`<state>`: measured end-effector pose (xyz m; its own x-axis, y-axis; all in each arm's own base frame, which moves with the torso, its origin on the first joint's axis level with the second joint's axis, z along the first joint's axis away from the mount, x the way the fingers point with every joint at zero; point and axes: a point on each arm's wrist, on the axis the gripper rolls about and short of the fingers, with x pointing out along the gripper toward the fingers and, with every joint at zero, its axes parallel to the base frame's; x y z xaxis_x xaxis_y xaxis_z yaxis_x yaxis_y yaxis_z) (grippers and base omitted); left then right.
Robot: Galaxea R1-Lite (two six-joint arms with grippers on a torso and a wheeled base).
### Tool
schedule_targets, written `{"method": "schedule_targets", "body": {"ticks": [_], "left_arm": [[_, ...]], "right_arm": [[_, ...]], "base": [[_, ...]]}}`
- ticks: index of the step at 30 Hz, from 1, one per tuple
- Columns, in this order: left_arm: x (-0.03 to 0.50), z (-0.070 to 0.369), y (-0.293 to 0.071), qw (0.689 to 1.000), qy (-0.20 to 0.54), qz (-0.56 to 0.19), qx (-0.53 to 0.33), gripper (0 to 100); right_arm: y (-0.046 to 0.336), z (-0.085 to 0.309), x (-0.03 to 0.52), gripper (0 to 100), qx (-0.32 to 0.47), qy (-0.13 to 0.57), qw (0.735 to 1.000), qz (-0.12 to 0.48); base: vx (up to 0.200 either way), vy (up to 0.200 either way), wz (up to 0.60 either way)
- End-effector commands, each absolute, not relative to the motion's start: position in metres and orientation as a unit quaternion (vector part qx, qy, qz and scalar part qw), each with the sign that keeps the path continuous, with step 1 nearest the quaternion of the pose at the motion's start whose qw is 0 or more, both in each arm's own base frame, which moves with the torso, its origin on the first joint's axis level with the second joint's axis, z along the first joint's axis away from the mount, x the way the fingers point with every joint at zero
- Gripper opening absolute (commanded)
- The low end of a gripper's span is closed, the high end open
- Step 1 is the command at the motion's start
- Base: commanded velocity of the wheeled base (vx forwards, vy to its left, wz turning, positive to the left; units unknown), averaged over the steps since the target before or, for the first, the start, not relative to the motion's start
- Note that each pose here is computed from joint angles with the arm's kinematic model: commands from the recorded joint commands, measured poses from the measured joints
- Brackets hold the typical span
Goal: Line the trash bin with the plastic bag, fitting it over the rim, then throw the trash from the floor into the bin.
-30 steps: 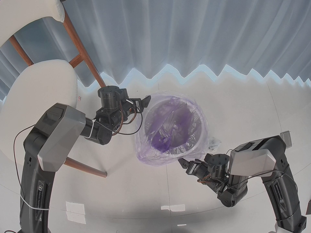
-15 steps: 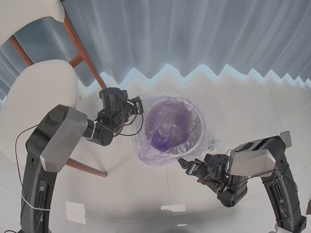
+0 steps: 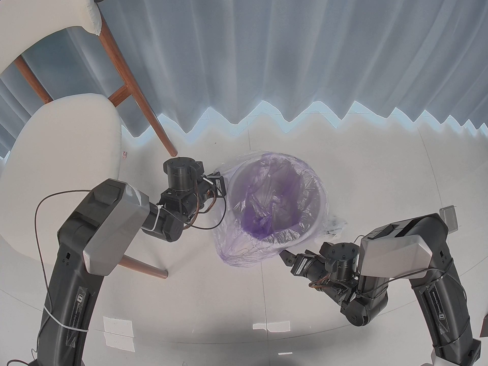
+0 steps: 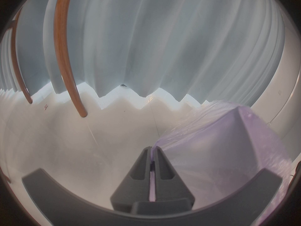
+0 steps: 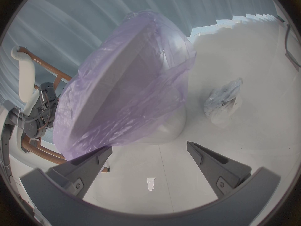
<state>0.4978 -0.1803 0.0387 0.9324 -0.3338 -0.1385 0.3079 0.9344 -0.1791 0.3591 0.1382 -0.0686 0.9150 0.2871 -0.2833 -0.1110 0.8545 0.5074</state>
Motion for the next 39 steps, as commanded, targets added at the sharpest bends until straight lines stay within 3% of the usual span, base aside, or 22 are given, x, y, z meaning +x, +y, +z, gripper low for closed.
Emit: {"method": "schedule_targets", "body": {"ticks": [1, 21, 22, 32, 39], "left_arm": [[0.504, 0.011, -0.184, 0.980, 0.098, -0.159, -0.075, 0], [0.506, 0.001, -0.176, 0.979, 0.103, -0.132, -0.116, 0], [0.506, 0.002, -0.176, 0.979, 0.100, -0.130, -0.117, 100], [0.493, 0.015, -0.167, 0.978, 0.066, -0.123, -0.155, 100], [0.447, 0.064, -0.149, 0.959, 0.043, -0.124, -0.249, 100]], "right_arm": [[0.139, -0.068, 0.359, 100, 0.250, 0.171, 0.947, 0.108], [0.139, -0.074, 0.359, 100, 0.246, 0.177, 0.947, 0.106], [0.139, -0.074, 0.359, 100, 0.246, 0.177, 0.947, 0.106], [0.139, -0.075, 0.359, 100, 0.246, 0.177, 0.947, 0.106], [0.138, -0.075, 0.358, 100, 0.245, 0.180, 0.947, 0.106]], "base": [[0.000, 0.000, 0.00], [0.000, 0.000, 0.00], [0.000, 0.000, 0.00], [0.000, 0.000, 0.00], [0.000, 0.000, 0.00]]}}
